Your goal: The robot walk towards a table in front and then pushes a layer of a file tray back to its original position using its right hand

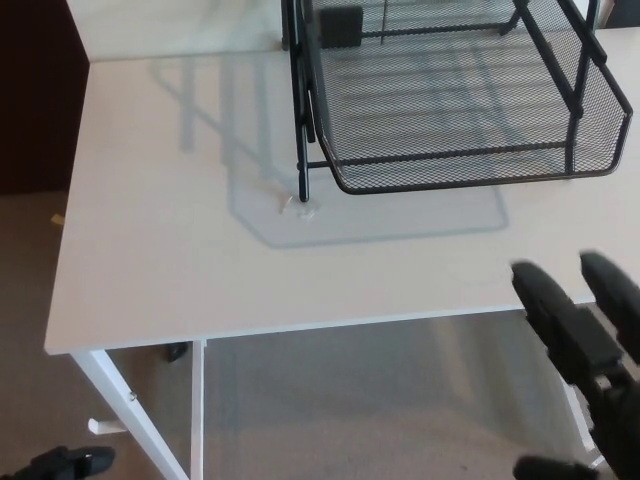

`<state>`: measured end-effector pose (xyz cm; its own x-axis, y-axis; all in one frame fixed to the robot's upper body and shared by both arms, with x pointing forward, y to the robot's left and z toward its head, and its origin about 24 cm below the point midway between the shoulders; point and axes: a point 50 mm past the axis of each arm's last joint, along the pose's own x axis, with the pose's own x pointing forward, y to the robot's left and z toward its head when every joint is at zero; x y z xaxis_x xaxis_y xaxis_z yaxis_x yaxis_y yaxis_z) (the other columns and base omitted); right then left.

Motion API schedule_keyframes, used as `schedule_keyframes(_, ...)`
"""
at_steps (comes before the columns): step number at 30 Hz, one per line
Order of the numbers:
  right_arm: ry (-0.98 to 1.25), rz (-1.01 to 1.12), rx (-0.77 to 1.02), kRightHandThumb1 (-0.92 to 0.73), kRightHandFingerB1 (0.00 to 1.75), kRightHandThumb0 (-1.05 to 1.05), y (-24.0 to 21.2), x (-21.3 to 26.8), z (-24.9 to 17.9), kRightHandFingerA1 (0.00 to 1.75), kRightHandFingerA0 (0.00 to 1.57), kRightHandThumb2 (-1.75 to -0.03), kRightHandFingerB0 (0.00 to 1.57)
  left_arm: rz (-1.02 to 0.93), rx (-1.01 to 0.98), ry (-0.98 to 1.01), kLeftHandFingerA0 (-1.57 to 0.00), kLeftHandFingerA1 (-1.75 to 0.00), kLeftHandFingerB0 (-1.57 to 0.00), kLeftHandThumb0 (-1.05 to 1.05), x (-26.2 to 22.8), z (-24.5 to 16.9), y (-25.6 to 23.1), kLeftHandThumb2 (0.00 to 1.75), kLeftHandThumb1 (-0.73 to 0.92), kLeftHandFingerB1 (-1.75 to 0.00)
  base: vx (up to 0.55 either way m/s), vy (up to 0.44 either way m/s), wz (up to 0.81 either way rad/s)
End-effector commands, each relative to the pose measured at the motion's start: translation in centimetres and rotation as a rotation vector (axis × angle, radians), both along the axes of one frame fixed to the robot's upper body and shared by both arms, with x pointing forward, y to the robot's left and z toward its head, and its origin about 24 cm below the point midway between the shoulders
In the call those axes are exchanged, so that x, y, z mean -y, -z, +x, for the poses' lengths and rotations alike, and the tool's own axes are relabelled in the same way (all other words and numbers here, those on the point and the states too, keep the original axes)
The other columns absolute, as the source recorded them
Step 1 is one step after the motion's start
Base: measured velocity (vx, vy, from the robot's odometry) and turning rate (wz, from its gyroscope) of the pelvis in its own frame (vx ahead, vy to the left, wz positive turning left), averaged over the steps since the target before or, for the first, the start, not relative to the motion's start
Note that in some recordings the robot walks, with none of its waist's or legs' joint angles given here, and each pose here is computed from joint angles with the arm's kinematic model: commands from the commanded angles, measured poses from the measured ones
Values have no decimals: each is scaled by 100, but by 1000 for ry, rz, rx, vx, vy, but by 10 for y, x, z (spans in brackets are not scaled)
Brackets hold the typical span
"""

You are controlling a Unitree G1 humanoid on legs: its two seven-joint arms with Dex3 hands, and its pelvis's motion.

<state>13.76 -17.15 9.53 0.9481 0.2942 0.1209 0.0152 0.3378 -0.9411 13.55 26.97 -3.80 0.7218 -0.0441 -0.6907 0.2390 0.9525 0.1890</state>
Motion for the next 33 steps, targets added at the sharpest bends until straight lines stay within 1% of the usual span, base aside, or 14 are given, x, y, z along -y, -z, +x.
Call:
schedule_keyframes(1,389,429,-407,-47,0,-76,107,67,-21,2,0,-79,0,38,-34,20,-31,-55,-21,-5,-2,-16,7,84,40,-50,0,0,0)
schedule_keyframes(2,434,423,-450,-48,1,-78,121,74,-23,4,0,-81,0,41,-34,22,-32,-56,-21,-5,-2,-17,7,84,40,-50,0,0,0)
schedule_keyframes(3,464,435,-478,-45,11,-71,131,79,-22,15,0,-84,0,50,-30,28,-33,-55,-21,-5,-1,-15,6,83,40,-49,0,0,0)
schedule_keyframes(5,493,446,-507,-43,15,-68,138,83,-21,19,0,-84,0,67,-14,45,-33,-56,-21,-5,-2,-12,4,84,40,-50,0,0,0)
schedule_keyframes(6,508,449,-531,-57,16,-67,141,85,-20,26,0,-57,0,75,-7,41,-35,-56,-23,-6,-2,-11,4,82,38,-50,0,0,0)
schedule_keyframes(7,510,450,-535,-57,16,-67,142,86,-20,26,0,-57,0,76,-7,39,-35,-56,-23,-6,-3,-10,4,82,38,-50,0,0,0)
schedule_keyframes(8,515,464,-544,-43,15,-69,144,88,-18,19,0,-84,0,73,-3,40,-32,-55,-22,-6,-3,-9,4,83,39,-50,0,0,0)
schedule_keyframes(10,527,490,-567,-46,5,-76,147,90,-16,18,2,-83,0,57,-5,27,-31,-55,-21,-5,-4,-6,4,83,40,-50,0,0,0)
schedule_keyframes(11,536,517,-587,-46,5,-76,149,92,-14,22,2,-83,0,54,-1,18,-31,-55,-21,-5,-4,-5,3,83,40,-49,0,0,0)
schedule_keyframes(13,543,534,-606,-46,6,-76,152,93,-14,27,2,-84,0,53,-1,18,-31,-55,-21,-5,-5,-6,3,84,40,-49,0,0,0)
schedule_keyframes(15,549,561,-627,-46,5,-77,155,94,-16,24,2,-84,0,55,-3,18,-31,-55,-21,-5,-5,-7,3,84,40,-49,0,0,0)
schedule_keyframes(20,539,620,-642,-41,15,-68,160,96,-15,31,0,-85,0,58,-5,12,-31,-55,-21,-6,-8,-6,4,84,40,-49,0,0,0)
schedule_keyframes(21,532,630,-645,-43,11,-72,161,95,-15,29,0,-85,0,66,-7,13,-30,-55,-21,-6,-9,-6,4,84,40,-49,0,0,0)
schedule_keyframes(33,513,657,-663,-41,13,-70,166,98,-17,29,0,-84,0,57,-9,-11,-29,-54,-20,-5,-11,-7,7,84,41,-49,0,0,0)
